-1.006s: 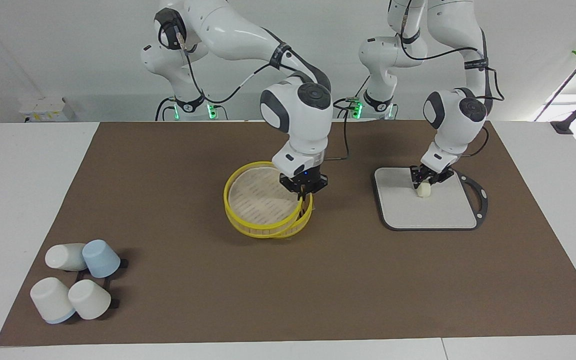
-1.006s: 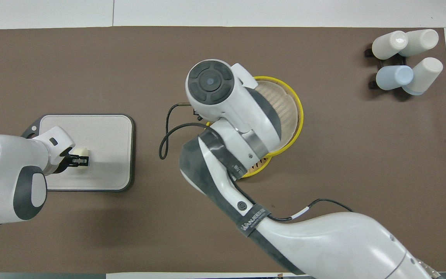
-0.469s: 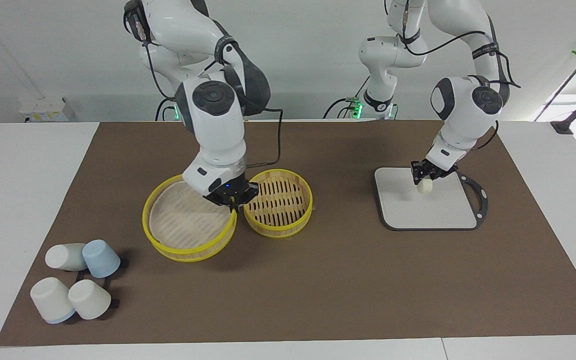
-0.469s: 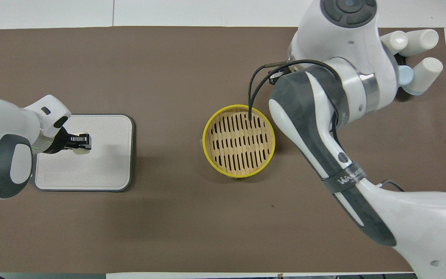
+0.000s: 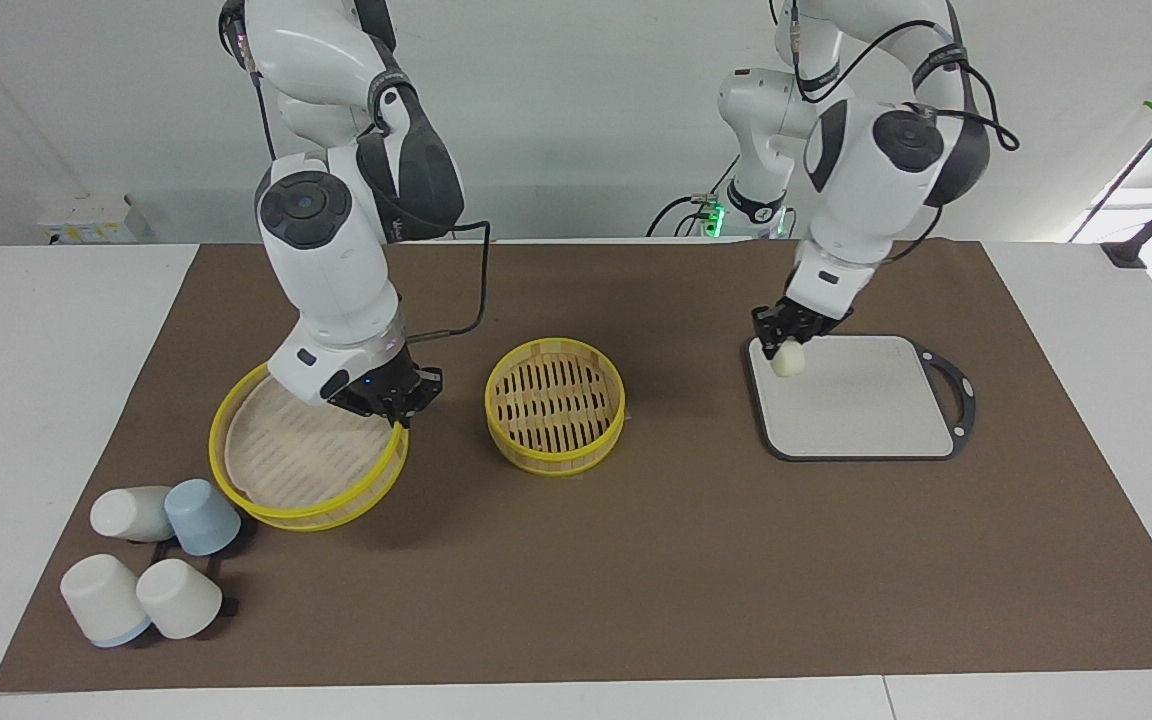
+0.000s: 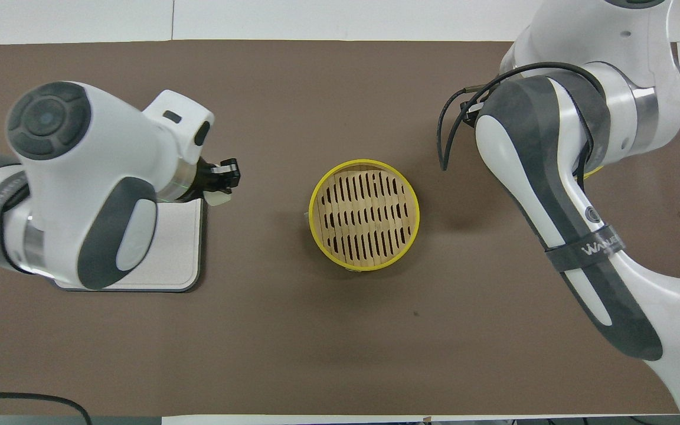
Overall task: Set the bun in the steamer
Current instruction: 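Carry the white bun with the left gripper and release it into the steamer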
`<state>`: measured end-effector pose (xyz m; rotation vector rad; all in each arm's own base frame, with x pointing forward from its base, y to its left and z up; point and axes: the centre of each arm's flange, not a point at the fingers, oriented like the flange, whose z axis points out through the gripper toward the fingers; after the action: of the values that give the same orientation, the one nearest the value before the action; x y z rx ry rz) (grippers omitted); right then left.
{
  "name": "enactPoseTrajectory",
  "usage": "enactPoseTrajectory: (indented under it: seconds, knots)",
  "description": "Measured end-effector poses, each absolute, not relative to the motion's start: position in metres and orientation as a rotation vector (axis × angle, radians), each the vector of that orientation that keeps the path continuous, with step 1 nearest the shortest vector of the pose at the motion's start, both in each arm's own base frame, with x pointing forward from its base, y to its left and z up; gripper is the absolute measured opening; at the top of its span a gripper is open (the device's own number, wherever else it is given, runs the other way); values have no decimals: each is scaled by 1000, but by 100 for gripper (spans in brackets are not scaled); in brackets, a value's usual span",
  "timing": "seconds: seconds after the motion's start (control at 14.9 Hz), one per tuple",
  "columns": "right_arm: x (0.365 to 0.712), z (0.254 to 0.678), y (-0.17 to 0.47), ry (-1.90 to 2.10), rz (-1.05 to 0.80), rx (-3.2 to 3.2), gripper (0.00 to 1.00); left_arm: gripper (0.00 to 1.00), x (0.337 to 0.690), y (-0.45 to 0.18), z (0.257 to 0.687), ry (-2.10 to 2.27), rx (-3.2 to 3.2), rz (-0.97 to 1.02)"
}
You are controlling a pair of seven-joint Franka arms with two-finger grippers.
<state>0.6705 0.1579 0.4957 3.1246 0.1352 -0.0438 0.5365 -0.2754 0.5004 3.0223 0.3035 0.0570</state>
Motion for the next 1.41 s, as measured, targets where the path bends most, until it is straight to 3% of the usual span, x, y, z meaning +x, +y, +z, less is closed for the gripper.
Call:
enactPoseTrajectory:
  seconds: [0.47,0.87,1.14,1.41]
  knots:
    - [667,487,151,131,-79,3120,8,37,490,-419,438,170,2959,154]
    - [665,484,151,132,-78,3120,8,37,461,-477,347,124,2980,141]
    - [665,480,151,133,1,3130,8,40,464,-479,327,132,2985,148]
    - [658,474,150,135,17,3131,8,79,466,-477,330,169,2986,142]
